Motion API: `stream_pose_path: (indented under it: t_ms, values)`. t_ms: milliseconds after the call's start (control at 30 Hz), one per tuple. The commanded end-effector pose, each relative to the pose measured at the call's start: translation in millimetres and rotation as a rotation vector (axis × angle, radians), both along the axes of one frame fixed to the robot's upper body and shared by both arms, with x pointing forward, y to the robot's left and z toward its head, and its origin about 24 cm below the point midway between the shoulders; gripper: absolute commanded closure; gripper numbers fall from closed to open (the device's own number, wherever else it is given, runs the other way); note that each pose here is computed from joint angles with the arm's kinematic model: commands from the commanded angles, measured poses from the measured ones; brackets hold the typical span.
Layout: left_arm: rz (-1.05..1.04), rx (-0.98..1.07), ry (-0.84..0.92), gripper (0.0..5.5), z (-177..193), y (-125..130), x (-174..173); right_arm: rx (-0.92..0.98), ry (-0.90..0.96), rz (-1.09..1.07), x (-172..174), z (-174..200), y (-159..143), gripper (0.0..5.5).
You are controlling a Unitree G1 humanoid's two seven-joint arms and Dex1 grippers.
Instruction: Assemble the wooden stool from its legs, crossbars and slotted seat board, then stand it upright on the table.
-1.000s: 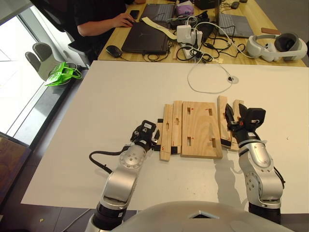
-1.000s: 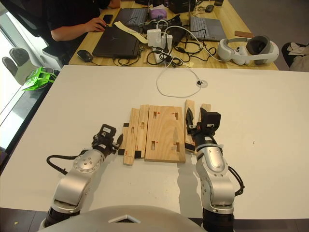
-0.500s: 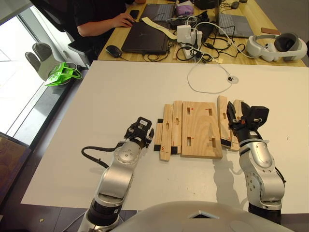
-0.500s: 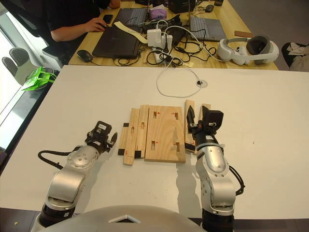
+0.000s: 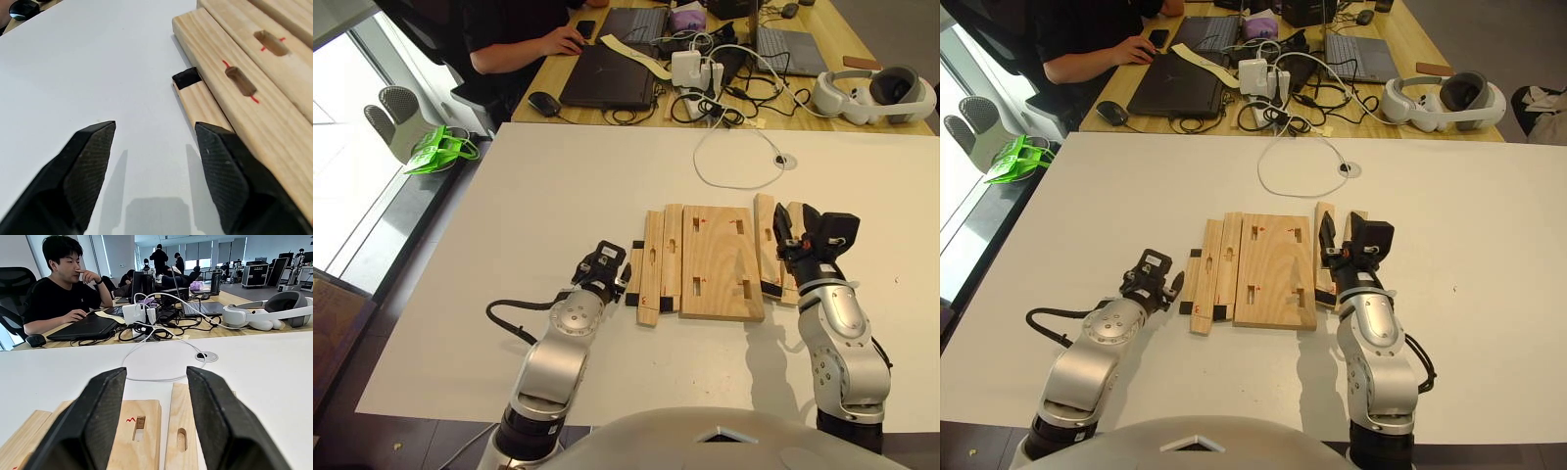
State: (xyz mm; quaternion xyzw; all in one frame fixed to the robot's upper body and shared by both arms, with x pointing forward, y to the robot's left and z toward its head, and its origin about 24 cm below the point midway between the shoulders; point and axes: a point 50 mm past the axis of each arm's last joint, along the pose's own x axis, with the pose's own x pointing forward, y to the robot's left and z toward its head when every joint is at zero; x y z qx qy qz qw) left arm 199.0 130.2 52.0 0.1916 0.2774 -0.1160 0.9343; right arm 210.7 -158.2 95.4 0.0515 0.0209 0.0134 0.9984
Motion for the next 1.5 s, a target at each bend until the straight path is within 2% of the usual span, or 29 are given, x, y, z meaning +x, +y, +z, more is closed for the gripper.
stream_pose_path:
  t_ms: [33, 200, 400, 633, 900, 1333, 1500]
  values:
    - [-0.023, -0.012, 0.002, 2.5, -3.5, -6.7, 0.4, 0.009, -0.012, 0.007, 2.2, 5.8, 2.9, 3.2]
    - [-0.061, -0.034, -0.021, 2.5, 0.7, -17.6, 6.0, 0.01, -0.011, 0.003, 2.1, 6.0, 3.6, 3.2]
    - [-0.149, 0.114, 0.005, 2.5, -9.5, -14.3, 5.0, 0.027, -0.029, -0.008, 5.0, 10.9, 5.7, 3.2]
    - [-0.105, 0.028, -0.095, 2.5, 11.7, -17.8, 15.8, 0.036, -0.029, -0.027, 3.5, 10.7, 5.6, 3.2]
    - [-0.105, 0.112, -0.059, 2.5, -1.0, -11.5, 12.2, 0.039, -0.032, -0.026, 4.3, 11.8, 5.6, 3.2]
    - [-0.164, 0.156, 0.002, 2.5, -13.0, -16.8, 4.6, 0.039, -0.033, -0.015, 5.8, 13.4, 6.5, 3.2]
    - [-0.155, 0.094, 0.046, 2.5, -14.7, -21.0, 1.9, 0.04, -0.033, -0.015, 5.9, 13.4, 6.6, 3.2]
